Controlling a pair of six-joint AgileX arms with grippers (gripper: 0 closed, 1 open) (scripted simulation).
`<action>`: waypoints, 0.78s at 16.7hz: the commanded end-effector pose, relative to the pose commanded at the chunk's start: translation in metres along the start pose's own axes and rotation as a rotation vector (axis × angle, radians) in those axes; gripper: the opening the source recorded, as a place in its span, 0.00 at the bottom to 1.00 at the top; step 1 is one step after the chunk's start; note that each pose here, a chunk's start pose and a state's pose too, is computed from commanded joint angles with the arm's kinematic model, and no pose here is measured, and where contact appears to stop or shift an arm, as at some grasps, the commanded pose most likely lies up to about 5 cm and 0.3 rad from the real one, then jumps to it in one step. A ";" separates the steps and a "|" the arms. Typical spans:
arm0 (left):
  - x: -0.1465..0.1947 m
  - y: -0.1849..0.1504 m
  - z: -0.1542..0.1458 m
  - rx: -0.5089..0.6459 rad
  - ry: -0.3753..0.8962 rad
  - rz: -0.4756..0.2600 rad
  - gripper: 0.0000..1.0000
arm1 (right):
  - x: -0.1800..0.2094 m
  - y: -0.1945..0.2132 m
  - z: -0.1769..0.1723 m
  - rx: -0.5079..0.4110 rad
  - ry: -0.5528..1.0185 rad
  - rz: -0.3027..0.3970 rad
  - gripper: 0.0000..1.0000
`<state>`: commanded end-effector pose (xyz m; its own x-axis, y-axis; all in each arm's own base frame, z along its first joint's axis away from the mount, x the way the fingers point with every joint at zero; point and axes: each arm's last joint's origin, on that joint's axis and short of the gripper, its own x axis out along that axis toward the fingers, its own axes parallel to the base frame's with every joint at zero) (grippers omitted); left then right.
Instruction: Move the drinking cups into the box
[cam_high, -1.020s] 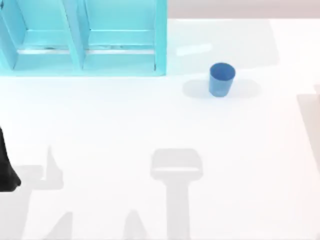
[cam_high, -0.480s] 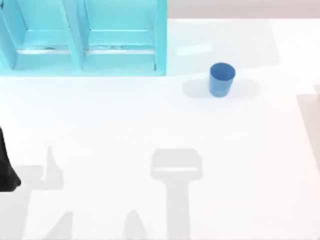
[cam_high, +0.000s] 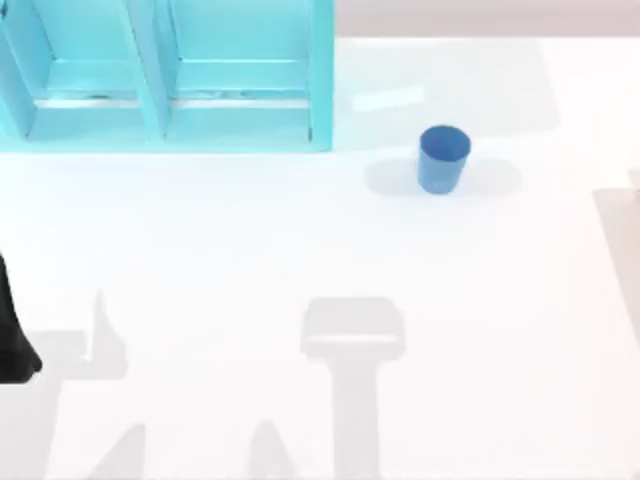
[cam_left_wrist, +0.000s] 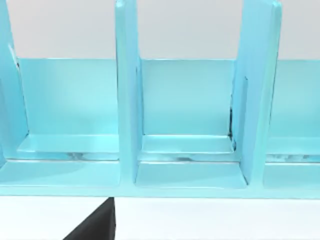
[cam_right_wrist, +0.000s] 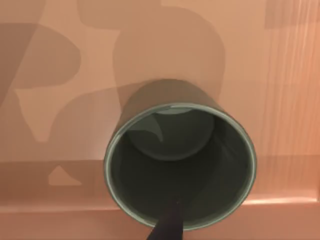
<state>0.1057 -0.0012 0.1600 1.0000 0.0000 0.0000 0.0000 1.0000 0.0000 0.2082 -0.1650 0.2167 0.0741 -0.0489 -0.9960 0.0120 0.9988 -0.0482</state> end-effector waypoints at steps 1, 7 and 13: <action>0.000 0.000 0.000 0.000 0.000 0.000 1.00 | 0.000 0.000 0.000 0.000 0.000 0.000 0.98; 0.000 0.000 0.000 0.000 0.000 0.000 1.00 | 0.000 0.000 0.000 0.000 0.000 0.000 1.00; 0.000 0.000 0.000 0.000 0.000 0.000 1.00 | -0.010 -0.002 0.002 -0.005 0.000 0.000 1.00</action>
<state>0.1057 -0.0012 0.1600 1.0000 0.0000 0.0000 0.0000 1.0000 0.0000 0.2098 -0.1662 0.2265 0.0737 -0.0494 -0.9961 0.0068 0.9988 -0.0491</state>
